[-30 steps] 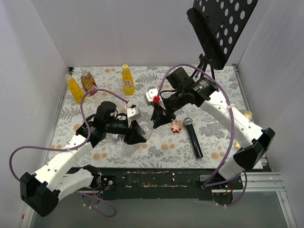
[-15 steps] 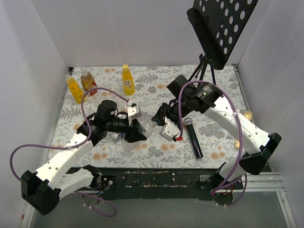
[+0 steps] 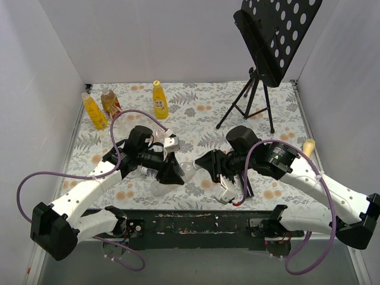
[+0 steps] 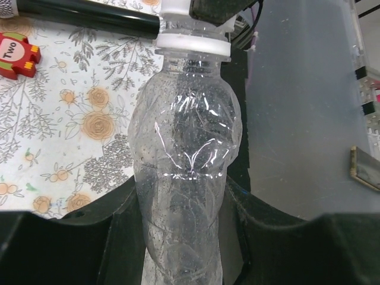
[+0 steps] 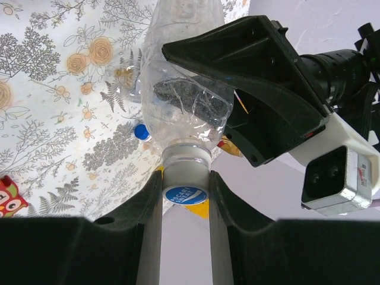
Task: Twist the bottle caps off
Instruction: Unscrew the bottle cap from the plastic bottle.
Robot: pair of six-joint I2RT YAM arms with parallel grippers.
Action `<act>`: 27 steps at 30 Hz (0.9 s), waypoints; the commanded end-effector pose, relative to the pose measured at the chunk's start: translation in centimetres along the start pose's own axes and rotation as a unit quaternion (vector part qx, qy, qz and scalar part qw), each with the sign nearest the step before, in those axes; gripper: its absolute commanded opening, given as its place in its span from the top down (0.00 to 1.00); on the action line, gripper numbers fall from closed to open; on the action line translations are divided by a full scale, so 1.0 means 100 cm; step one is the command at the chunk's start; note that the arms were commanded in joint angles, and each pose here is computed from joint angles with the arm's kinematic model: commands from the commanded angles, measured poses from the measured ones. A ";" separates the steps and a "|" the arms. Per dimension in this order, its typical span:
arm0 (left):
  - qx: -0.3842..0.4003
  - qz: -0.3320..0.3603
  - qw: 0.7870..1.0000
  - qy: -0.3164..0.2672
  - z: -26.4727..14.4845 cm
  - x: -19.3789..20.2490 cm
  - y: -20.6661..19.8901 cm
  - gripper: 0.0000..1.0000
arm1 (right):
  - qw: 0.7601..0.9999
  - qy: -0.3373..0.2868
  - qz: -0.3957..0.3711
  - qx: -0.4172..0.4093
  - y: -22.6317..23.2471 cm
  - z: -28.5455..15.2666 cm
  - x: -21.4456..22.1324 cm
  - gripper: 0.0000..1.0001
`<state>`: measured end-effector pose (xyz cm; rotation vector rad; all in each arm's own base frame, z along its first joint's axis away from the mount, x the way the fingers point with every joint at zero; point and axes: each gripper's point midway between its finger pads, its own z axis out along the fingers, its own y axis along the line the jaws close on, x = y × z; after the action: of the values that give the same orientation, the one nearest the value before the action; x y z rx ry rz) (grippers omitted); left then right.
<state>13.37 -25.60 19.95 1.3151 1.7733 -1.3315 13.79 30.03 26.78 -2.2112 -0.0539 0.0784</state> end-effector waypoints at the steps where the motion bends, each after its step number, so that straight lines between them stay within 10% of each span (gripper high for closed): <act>1: 0.076 -0.005 0.996 -0.036 -0.001 -0.010 -0.025 1.00 | 0.934 0.015 -0.355 0.025 -0.029 -0.006 -0.015 0.99; 18: 0.053 -0.039 0.997 -0.034 0.004 0.007 -0.015 1.00 | 0.984 0.028 -0.129 0.117 -0.027 -0.021 -0.017 0.99; 23: -0.127 -0.004 0.986 -0.107 -0.020 -0.022 0.017 1.00 | 0.978 0.030 0.093 0.184 -0.056 -0.049 -0.008 0.99; 27: -0.332 0.024 0.912 -0.238 -0.083 -0.073 0.050 1.00 | 0.932 0.007 0.306 0.193 -0.062 -0.044 0.002 0.99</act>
<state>14.87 -24.28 21.27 1.0160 1.7475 -1.1788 13.31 29.30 31.60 -1.9215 0.2095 0.1410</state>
